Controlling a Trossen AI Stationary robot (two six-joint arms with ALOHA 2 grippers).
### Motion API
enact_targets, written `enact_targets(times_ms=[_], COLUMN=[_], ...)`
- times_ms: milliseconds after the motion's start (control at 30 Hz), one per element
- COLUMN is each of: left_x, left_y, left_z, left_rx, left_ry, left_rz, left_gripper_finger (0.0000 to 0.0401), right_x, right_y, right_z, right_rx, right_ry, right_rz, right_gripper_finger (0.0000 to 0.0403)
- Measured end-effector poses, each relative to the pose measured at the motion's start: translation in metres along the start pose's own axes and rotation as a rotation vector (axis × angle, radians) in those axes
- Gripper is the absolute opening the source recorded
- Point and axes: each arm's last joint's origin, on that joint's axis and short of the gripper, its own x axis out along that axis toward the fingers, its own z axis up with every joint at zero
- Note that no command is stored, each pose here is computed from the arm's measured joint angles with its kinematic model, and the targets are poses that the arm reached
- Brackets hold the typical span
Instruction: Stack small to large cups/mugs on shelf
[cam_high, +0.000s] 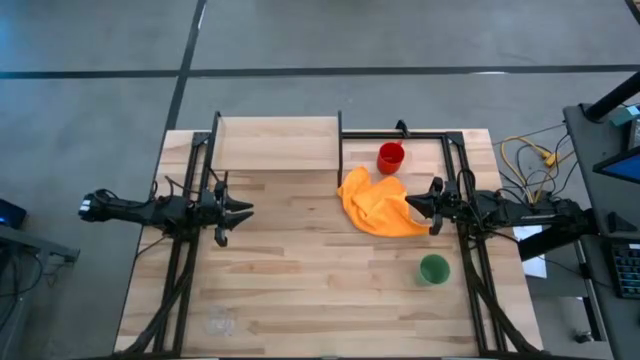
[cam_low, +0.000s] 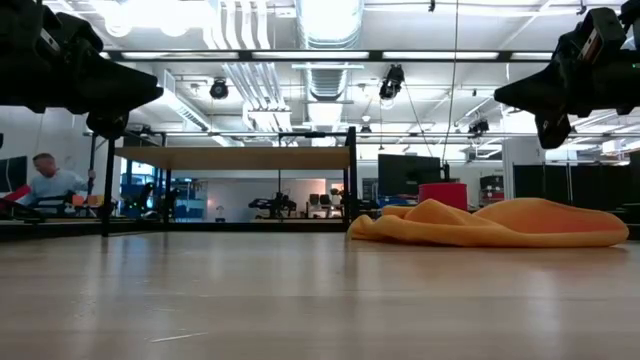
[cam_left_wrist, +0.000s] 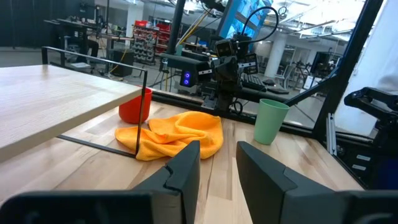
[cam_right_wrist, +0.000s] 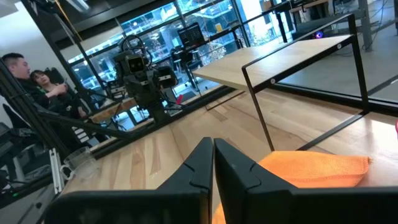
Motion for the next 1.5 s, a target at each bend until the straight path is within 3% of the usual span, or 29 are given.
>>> enact_targets(times_ms=[467, 700, 1100, 1300, 1500], left_x=[0.000, 0.000, 0.000, 0.000, -0.001], left_y=[0.000, 0.002, 0.002, 0.002, 0.000], left_z=[0.000, 0.001, 0.001, 0.001, 0.016], left_rx=[0.000, 0.132, 0.129, 0.089, -0.128], left_ry=[0.000, -0.010, -0.011, -0.016, -0.116], left_rz=[0.000, 0.058, 0.059, 0.079, 0.056], left_gripper_finger=[0.0092, 0.0092, 0.0092, 0.0092, 0.0091], right_x=[0.000, 0.000, 0.000, 0.000, 0.000], right_y=[0.000, 0.000, 0.000, -0.001, 0.001], right_z=[0.000, 0.000, 0.000, 0.000, 0.004], right_rx=[0.000, 0.052, 0.061, 0.097, 0.152], right_ry=[0.000, 0.002, 0.000, -0.012, -0.045], right_rz=[0.000, -0.001, -0.006, -0.021, -0.009], right_gripper_finger=[0.0009, 0.0009, 0.0009, 0.0009, 0.0009])
